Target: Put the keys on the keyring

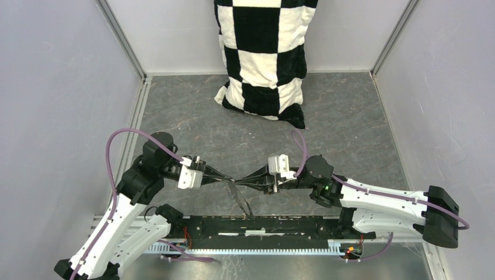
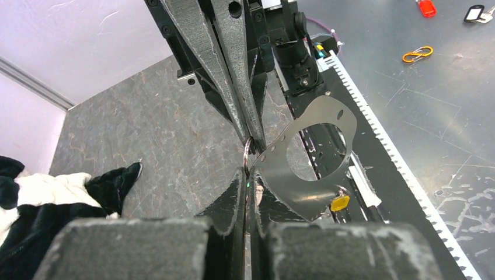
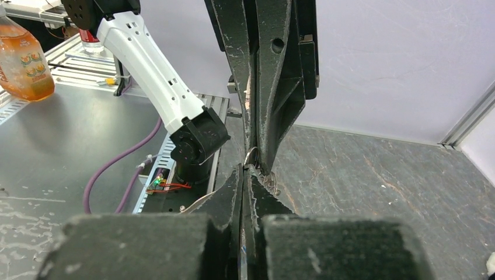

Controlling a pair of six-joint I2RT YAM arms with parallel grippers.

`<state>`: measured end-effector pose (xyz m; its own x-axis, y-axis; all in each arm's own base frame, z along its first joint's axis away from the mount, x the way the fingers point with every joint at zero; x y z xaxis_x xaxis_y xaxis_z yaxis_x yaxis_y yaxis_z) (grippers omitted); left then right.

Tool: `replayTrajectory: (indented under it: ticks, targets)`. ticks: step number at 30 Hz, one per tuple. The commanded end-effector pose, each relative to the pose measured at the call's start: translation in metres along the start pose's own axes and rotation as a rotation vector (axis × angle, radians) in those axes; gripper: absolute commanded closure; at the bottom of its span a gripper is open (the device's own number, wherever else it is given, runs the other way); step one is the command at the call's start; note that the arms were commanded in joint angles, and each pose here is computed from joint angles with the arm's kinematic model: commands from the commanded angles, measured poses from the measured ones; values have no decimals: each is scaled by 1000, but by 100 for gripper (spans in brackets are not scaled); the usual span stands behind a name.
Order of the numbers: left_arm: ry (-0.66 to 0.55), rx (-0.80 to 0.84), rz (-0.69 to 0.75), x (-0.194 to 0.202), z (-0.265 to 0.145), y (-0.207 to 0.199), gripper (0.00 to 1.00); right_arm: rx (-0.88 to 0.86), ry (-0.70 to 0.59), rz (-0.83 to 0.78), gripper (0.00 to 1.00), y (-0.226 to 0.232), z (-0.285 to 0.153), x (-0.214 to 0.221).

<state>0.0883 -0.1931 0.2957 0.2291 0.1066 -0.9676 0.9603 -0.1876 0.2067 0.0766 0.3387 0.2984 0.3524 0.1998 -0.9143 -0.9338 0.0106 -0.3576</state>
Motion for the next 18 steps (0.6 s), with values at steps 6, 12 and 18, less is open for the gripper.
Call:
replayTrajectory:
  ticks: [6,12,18]
  targets:
    - [-14,-11,13,-4,0,2,98,82,-27,-30,100,-19,5,-24]
    - [7,-42,16,-2,-2,4,82,95,73,-26,100,-23,6,-14]
    - [68,-94,24,4,-8,6,50,95,186,-52,100,-28,5,-8]
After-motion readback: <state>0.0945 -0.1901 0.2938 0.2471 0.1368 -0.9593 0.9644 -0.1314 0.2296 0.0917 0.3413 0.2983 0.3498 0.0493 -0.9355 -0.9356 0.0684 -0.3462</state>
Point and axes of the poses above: each gripper's point midway between its finger pads, its own z axis out along the fingers, its own y axis along the line the jaws close on, x = y × z, the point moved 3 cm from there along -z, back along the fingers, and after that the axes turned 11 degrees about -z, right-handed, at the moved point
